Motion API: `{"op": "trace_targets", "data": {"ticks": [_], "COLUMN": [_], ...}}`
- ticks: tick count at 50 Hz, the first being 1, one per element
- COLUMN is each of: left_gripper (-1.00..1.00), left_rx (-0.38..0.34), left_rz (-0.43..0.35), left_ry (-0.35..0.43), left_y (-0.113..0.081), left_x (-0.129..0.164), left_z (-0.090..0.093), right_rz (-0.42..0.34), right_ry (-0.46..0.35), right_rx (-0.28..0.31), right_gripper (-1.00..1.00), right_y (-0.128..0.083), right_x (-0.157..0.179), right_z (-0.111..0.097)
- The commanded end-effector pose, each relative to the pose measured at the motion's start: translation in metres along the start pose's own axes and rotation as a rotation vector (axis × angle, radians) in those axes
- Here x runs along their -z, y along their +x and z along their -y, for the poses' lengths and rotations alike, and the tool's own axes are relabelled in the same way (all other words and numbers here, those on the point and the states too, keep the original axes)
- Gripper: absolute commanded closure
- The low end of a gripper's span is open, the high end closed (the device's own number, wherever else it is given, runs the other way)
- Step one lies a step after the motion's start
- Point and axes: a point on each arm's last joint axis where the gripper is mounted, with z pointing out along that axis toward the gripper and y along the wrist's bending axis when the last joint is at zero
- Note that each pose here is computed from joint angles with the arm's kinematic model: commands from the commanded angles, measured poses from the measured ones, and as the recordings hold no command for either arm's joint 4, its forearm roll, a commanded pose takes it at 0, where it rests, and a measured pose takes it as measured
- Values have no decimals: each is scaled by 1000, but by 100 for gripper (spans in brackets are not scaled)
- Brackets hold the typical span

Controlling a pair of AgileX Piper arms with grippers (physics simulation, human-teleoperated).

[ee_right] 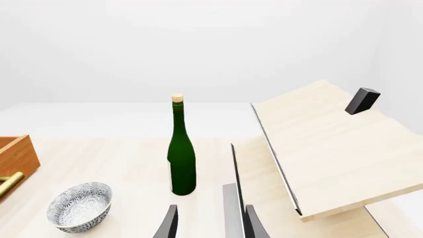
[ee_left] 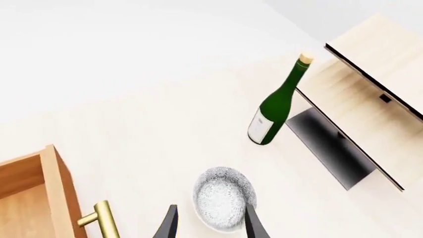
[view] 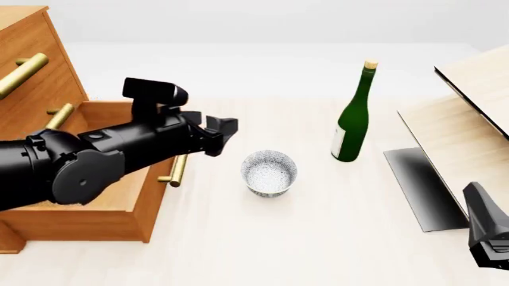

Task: Put the bowl in the bottom drawer of the cabinet and close it.

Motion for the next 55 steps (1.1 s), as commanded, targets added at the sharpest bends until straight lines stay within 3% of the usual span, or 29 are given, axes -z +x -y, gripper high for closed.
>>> {"op": "trace_targets", "data": {"ticks": [1, 10, 11, 33, 55], "left_gripper": [-100, -100, -100, -100, -100], "left_rx": [33, 33, 60, 100, 149], "left_rz": [-7, -7, -22, -53, -111], "left_ry": [0, 0, -24, -27, -43], "left_y": [1, 1, 3, 4, 23], "left_x": [-11, -11, -27, -52, -80], "left_z": [0, 0, -7, -6, -9], "right_rz": [0, 0, 0, 0, 0], "right_ry": [0, 0, 0, 0, 0], "right_rx": [0, 0, 1, 0, 0], "right_gripper": [-100, -100, -100, -100, -100], "right_y": [0, 0, 0, 0, 0], "right_x": [0, 0, 0, 0, 0], "right_z": [0, 0, 0, 0, 0]}}
